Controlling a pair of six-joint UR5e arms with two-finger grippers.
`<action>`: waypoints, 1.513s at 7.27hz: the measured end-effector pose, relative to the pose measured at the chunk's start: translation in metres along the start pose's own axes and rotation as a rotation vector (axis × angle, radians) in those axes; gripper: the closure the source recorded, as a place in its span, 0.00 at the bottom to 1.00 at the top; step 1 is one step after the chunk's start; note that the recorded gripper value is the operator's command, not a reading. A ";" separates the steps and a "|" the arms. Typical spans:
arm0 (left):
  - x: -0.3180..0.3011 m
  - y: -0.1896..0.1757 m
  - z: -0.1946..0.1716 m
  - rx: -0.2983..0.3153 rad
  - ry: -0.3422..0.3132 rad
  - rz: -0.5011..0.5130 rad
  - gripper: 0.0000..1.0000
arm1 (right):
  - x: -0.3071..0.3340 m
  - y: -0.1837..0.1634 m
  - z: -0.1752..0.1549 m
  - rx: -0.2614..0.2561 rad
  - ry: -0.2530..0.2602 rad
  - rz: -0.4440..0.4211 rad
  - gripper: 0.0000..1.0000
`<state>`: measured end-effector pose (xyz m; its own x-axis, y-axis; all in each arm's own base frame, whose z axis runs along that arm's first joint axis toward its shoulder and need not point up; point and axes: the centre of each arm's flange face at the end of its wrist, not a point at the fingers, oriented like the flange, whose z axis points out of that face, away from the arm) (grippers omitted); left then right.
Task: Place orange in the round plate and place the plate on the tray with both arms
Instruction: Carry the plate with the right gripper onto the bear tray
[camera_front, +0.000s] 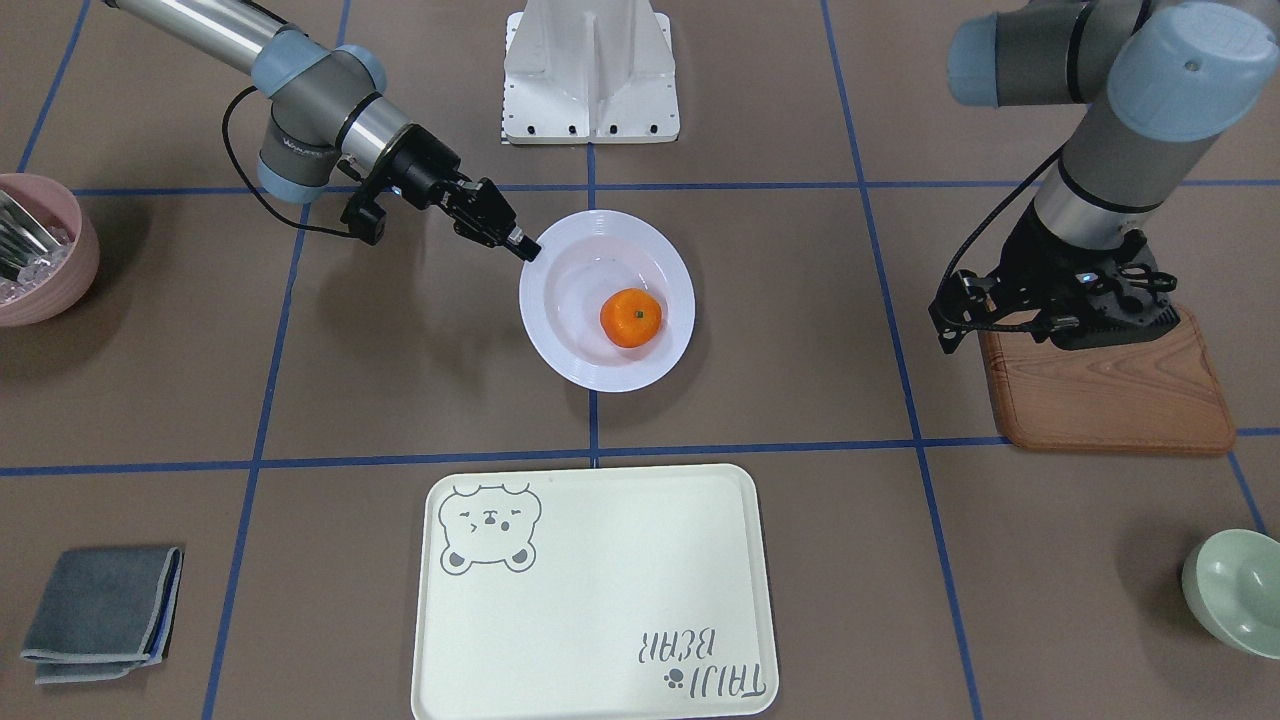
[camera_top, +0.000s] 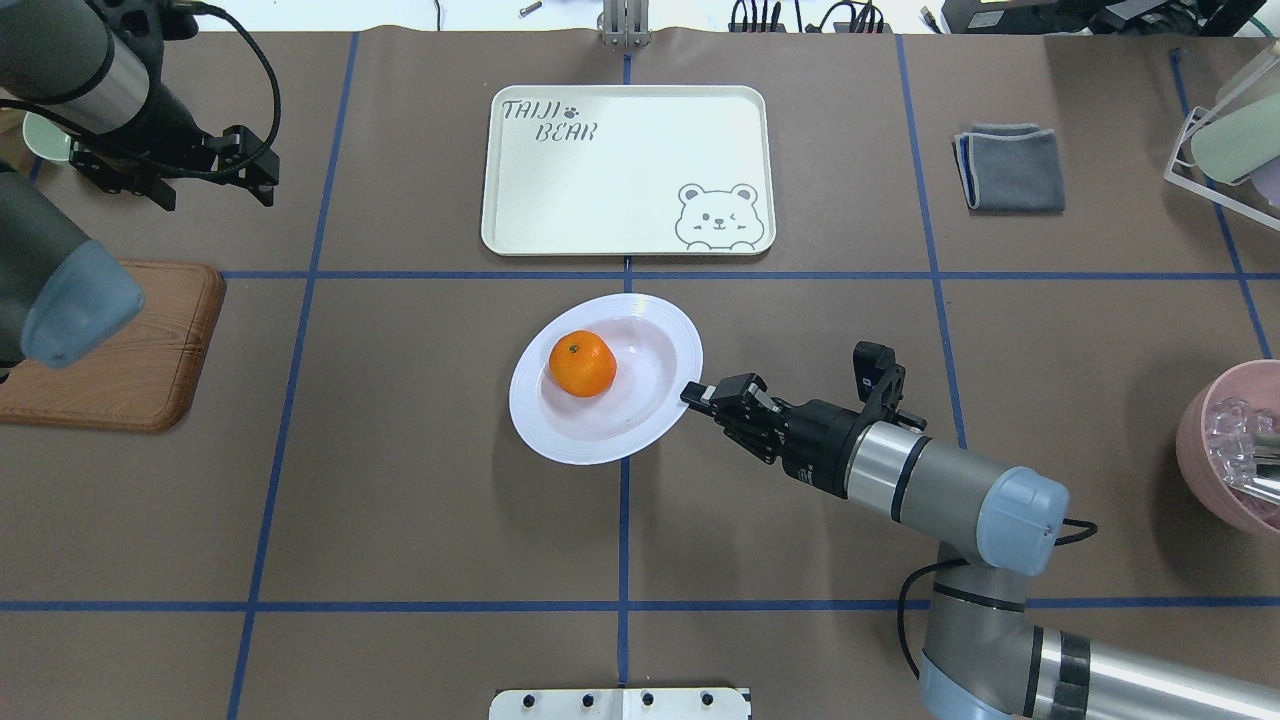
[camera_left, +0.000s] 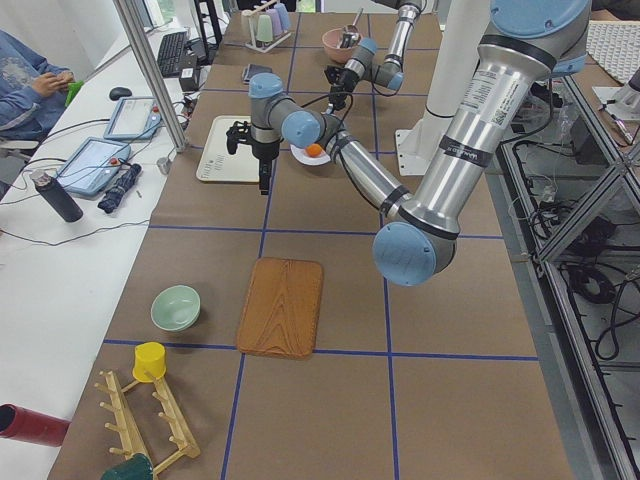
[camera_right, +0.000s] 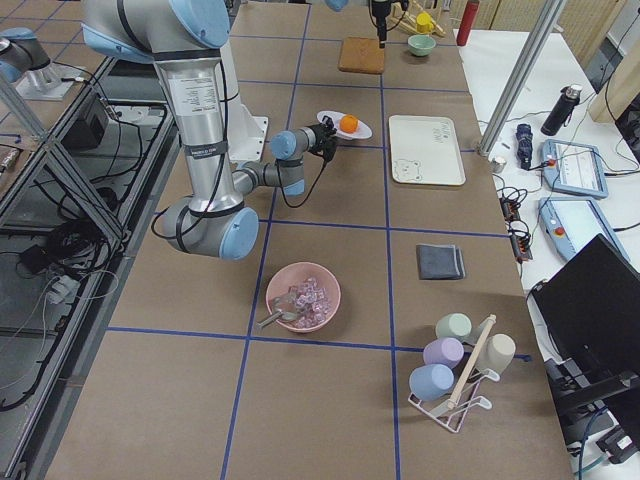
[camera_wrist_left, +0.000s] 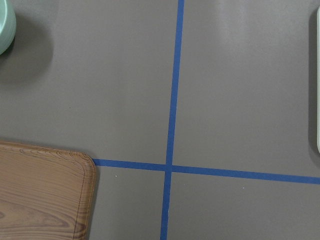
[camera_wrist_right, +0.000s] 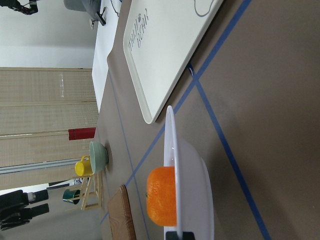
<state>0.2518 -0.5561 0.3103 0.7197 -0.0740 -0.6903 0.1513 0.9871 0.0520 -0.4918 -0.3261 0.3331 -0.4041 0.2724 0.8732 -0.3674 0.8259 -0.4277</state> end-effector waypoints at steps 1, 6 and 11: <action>0.000 0.001 -0.002 0.002 0.002 0.001 0.02 | -0.003 -0.003 0.000 0.018 -0.015 0.013 1.00; -0.001 0.002 -0.010 0.013 0.008 0.002 0.02 | -0.029 -0.072 0.040 0.195 -0.077 0.057 1.00; -0.005 0.013 -0.023 0.020 0.012 0.004 0.02 | -0.044 -0.123 0.105 0.394 -0.099 0.126 1.00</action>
<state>0.2347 -0.5397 0.2981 0.7120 -0.0682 -0.6989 0.1625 0.9843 0.0694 -0.5167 -0.4915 0.3228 -0.5376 0.2947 0.7900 -0.5946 0.5317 -0.6031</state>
